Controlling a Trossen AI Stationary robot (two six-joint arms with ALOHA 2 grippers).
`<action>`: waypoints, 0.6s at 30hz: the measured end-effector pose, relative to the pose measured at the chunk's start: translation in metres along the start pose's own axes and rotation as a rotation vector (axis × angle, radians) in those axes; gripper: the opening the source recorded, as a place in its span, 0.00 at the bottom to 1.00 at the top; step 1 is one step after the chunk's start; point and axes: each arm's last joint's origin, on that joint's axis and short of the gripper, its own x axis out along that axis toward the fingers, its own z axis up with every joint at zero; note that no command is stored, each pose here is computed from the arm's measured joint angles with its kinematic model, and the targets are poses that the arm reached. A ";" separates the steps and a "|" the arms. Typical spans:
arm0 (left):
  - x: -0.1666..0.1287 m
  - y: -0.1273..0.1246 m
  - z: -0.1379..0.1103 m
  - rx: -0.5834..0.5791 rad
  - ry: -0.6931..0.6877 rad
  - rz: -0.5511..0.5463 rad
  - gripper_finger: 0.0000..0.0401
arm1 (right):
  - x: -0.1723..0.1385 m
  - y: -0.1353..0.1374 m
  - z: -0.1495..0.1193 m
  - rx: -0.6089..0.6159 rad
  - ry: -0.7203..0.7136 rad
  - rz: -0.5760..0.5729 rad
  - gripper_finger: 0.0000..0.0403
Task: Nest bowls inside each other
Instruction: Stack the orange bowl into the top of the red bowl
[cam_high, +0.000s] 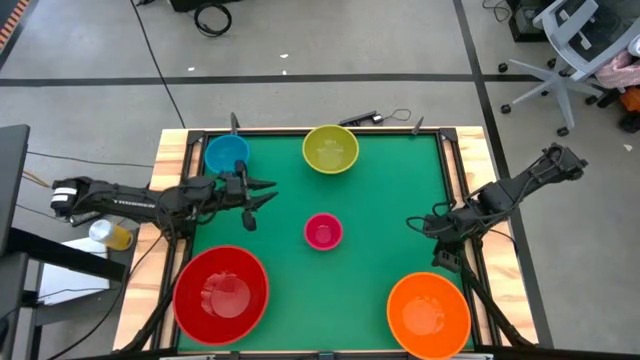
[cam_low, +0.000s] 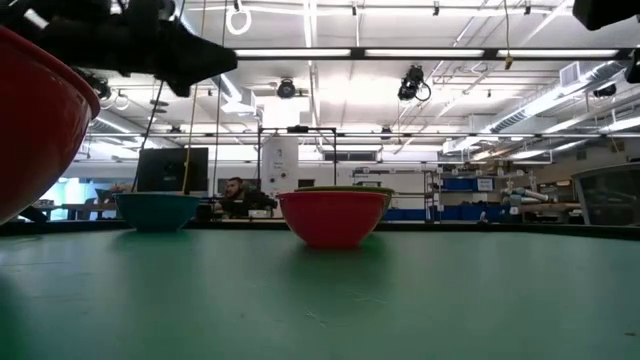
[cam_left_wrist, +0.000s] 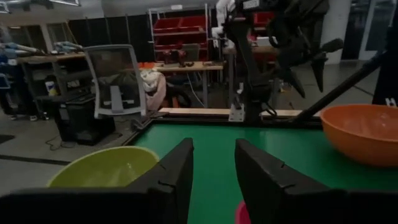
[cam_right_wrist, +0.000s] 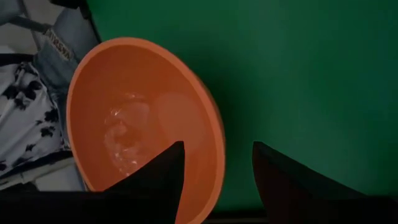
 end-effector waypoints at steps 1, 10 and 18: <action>0.004 -0.001 0.003 -0.001 0.000 -0.005 0.33 | 0.000 0.000 0.000 -0.002 0.001 0.002 0.48; 0.039 -0.015 0.056 0.005 0.086 -0.056 0.55 | -0.009 0.007 0.000 -0.044 -0.021 0.031 0.48; 0.058 -0.032 0.072 0.021 0.149 -0.120 0.59 | -0.051 0.032 0.006 -0.133 -0.156 0.091 0.48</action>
